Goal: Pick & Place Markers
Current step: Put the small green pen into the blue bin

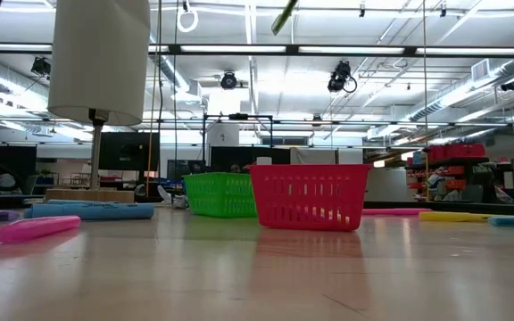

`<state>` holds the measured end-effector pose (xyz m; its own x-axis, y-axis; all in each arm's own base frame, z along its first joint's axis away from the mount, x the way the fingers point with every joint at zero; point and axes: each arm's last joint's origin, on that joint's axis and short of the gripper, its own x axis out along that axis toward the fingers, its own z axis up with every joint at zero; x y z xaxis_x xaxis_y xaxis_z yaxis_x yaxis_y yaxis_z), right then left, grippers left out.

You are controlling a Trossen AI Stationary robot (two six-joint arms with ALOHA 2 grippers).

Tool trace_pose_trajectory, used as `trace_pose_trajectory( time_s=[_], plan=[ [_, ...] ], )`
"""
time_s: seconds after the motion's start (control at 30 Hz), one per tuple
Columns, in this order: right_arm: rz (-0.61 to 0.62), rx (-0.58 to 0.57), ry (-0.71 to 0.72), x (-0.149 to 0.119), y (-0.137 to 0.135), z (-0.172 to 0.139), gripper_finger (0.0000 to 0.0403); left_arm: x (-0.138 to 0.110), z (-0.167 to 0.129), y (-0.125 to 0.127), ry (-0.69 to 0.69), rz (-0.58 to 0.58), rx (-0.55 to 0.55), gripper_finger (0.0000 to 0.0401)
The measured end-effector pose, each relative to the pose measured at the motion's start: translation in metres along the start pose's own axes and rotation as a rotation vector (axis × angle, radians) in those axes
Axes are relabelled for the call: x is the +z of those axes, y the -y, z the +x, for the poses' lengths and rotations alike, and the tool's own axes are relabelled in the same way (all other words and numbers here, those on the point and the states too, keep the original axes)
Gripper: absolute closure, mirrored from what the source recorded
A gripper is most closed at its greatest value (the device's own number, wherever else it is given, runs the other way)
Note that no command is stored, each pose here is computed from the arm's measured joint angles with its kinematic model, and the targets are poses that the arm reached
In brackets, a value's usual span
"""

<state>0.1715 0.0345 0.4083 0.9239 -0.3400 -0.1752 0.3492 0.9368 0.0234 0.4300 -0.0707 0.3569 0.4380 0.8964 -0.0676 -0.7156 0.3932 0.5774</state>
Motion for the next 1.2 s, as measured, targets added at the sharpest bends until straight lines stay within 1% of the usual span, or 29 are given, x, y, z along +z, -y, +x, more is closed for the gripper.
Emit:
trace_pose_trajectory(
  time_s=[0.13,0.2,0.33,0.43,0.53,0.6,0.7,0.8,0.93,1.03,1.2],
  plan=[
    [0.067,0.025,-0.004,0.000,-0.001,-0.001,0.0254,-0.004,0.001,0.020,-0.040,0.141,0.078,0.0367],
    [0.099,0.030,-0.006,0.000,-0.001,0.000,0.0254,-0.011,0.002,0.032,-0.053,0.221,0.093,0.0367],
    [0.120,0.030,0.000,0.001,-0.001,0.000,0.0254,-0.024,0.005,0.052,-0.082,0.375,0.124,0.0367],
    [0.095,0.030,0.010,0.002,-0.001,0.000,0.0254,-0.036,0.007,0.067,-0.095,0.449,0.125,0.0367],
    [0.020,0.028,0.012,0.002,-0.001,0.000,0.0254,-0.052,0.012,0.085,-0.107,0.513,0.119,0.0367],
    [-0.019,0.028,0.012,0.002,-0.001,0.000,0.0254,-0.065,0.017,0.099,-0.114,0.531,0.102,0.0367],
    [-0.022,0.028,0.012,0.002,-0.001,0.000,0.0254,-0.086,0.028,0.118,-0.138,0.559,0.105,0.0367],
    [-0.022,0.028,0.012,0.002,-0.001,0.000,0.0254,-0.101,0.039,0.130,-0.157,0.545,0.112,0.0367],
    [-0.022,0.028,0.012,0.002,-0.001,0.000,0.0254,-0.113,0.059,0.133,-0.187,0.495,0.144,0.0367],
    [-0.025,0.030,0.008,0.001,-0.001,0.000,0.0254,-0.116,0.075,0.128,-0.210,0.457,0.175,0.0367],
    [-0.042,0.027,-0.015,-0.001,-0.001,0.000,0.0254,-0.118,0.099,0.119,-0.245,0.431,0.220,0.0367]
  ],
)
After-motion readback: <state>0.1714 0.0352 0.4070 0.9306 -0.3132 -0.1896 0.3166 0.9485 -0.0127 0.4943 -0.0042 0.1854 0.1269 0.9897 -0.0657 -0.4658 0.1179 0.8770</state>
